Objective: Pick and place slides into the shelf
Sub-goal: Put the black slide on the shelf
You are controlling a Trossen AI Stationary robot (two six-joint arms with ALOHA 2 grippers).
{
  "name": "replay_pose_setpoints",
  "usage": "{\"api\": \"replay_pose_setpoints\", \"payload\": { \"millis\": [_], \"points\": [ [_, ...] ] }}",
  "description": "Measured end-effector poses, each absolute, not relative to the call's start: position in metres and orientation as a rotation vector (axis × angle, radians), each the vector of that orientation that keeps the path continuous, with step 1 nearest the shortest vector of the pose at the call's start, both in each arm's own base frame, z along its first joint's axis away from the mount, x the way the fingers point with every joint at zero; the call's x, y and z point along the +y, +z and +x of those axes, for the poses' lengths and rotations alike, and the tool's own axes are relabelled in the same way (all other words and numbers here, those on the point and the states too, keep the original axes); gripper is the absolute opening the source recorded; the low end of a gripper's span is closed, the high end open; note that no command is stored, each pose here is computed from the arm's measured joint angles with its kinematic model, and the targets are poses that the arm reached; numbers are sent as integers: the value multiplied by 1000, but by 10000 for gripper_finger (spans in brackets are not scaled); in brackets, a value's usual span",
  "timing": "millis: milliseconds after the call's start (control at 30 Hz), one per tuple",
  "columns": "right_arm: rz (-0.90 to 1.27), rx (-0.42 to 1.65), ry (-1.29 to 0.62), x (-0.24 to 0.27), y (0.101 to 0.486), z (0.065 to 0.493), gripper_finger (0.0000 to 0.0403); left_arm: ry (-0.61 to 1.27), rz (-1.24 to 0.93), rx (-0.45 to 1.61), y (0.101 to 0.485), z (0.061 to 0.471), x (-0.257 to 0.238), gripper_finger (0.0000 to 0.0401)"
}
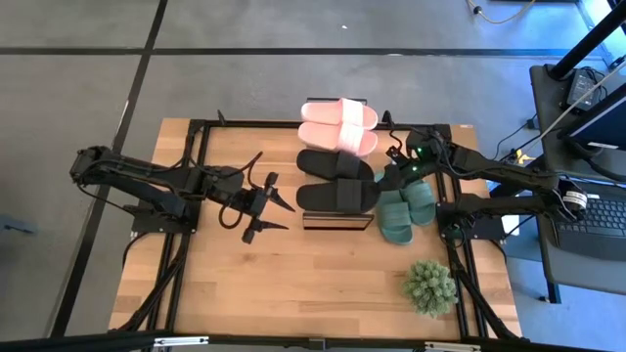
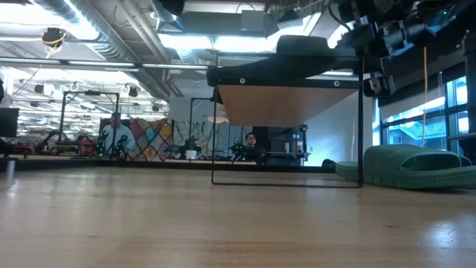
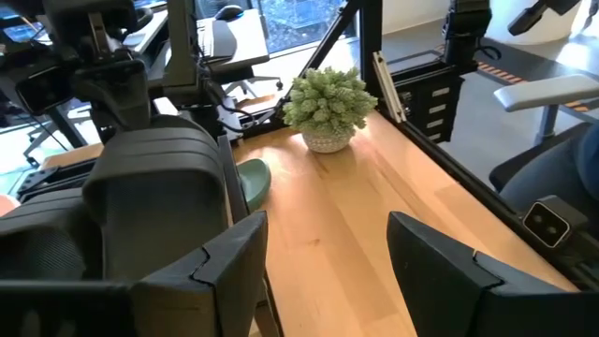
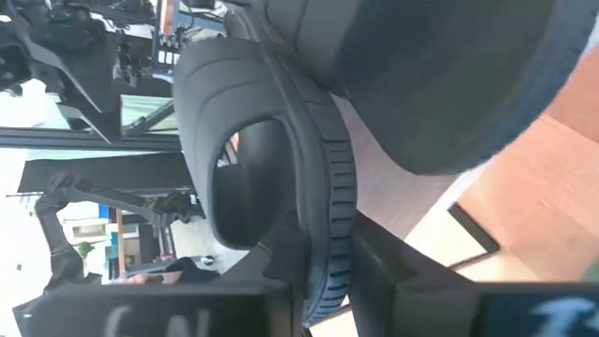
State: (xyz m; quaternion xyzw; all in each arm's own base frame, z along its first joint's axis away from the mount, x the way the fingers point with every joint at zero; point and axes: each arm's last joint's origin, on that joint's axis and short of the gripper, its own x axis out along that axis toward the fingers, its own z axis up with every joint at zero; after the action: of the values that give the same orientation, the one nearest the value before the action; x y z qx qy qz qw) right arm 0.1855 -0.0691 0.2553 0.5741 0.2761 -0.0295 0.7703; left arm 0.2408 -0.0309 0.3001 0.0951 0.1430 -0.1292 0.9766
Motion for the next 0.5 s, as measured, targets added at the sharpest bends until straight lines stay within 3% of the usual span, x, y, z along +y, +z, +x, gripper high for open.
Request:
{"api": "replay_pose_setpoints", "payload": {
  "millis": [200,500],
  "points": [
    [1246,605,-67,-69,255,185,112,-260,189,289,300,241,-31,212],
    [1242,609,-46,-69,255,185,125,-260,188,289,300,241,-31,212]
  ]
}}
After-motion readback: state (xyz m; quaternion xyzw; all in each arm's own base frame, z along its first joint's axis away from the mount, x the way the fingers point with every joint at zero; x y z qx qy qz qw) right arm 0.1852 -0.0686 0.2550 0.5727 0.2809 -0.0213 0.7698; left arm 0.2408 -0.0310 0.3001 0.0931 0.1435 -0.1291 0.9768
